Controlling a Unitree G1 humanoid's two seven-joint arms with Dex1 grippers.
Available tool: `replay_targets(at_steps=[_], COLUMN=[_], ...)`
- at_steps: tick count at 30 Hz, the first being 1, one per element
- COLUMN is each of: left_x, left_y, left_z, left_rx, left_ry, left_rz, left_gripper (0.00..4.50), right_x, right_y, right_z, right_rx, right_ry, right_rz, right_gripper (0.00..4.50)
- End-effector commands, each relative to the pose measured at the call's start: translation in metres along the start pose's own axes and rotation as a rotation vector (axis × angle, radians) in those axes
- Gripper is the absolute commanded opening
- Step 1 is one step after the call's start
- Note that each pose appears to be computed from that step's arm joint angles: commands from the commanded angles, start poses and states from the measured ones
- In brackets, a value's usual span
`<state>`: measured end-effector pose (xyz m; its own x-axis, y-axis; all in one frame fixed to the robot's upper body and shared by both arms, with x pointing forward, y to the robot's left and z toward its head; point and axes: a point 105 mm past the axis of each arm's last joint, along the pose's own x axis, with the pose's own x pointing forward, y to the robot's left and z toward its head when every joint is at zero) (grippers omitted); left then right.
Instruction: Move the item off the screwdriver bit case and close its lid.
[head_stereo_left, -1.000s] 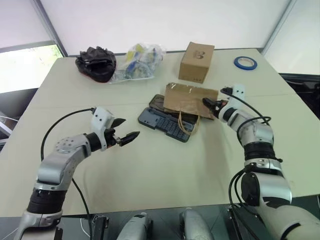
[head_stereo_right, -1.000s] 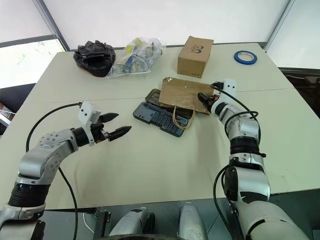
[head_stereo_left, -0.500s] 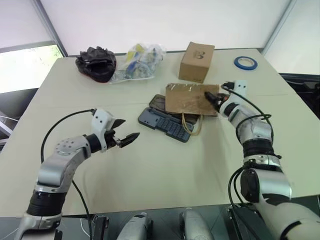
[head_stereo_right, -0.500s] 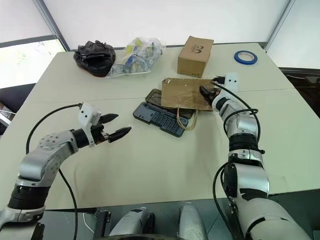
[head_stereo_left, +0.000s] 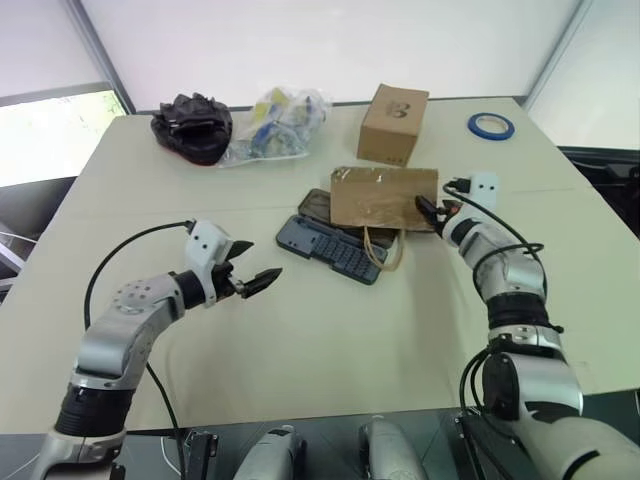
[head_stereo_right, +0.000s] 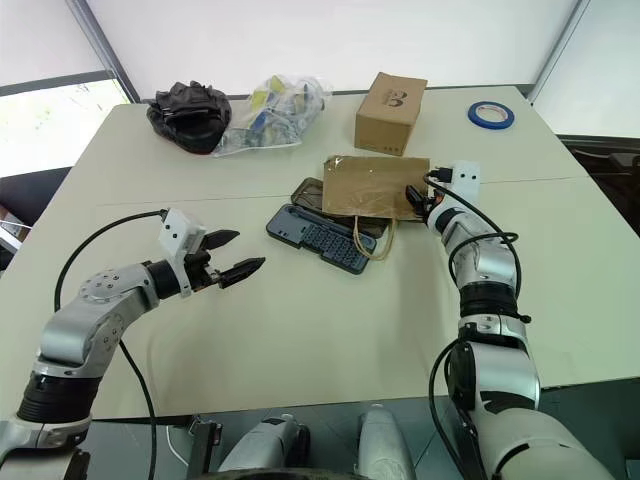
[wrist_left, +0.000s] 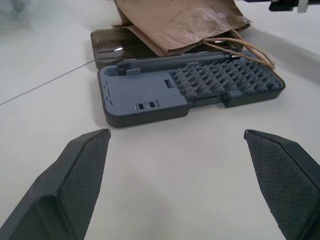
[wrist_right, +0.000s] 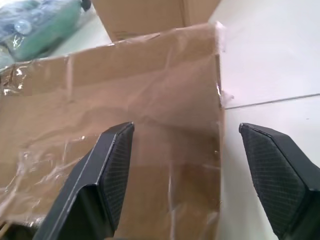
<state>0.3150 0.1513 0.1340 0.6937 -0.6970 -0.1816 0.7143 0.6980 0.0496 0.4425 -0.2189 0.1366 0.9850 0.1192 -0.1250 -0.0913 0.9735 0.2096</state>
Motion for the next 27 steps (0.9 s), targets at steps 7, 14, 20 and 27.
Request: replay_targets(at_steps=[7,14,20,27], left_x=[-0.002,-0.002,-0.001,-0.003], left_y=[-0.002,-0.001,-0.003,-0.008], left_z=[0.012,0.011,0.007,0.016], left_rx=[0.052,0.053,0.048,0.044], left_ry=[-0.025,-0.025,-0.02,-0.049], left_rz=[0.009,0.019,0.018,-0.013], left_gripper=[4.5,4.5,4.5,4.5], right_x=[0.019,0.02,0.016,-0.022], right_y=[0.014,0.016,0.018,-0.01], right_z=[0.003,0.007,0.022,0.099], right_rx=[0.245,0.289,0.294,0.298], right_ry=[0.001,0.002,-0.057,-0.392], right_rz=[0.051,0.086,0.126,0.012], right_gripper=[3.21,0.05,0.01,0.01])
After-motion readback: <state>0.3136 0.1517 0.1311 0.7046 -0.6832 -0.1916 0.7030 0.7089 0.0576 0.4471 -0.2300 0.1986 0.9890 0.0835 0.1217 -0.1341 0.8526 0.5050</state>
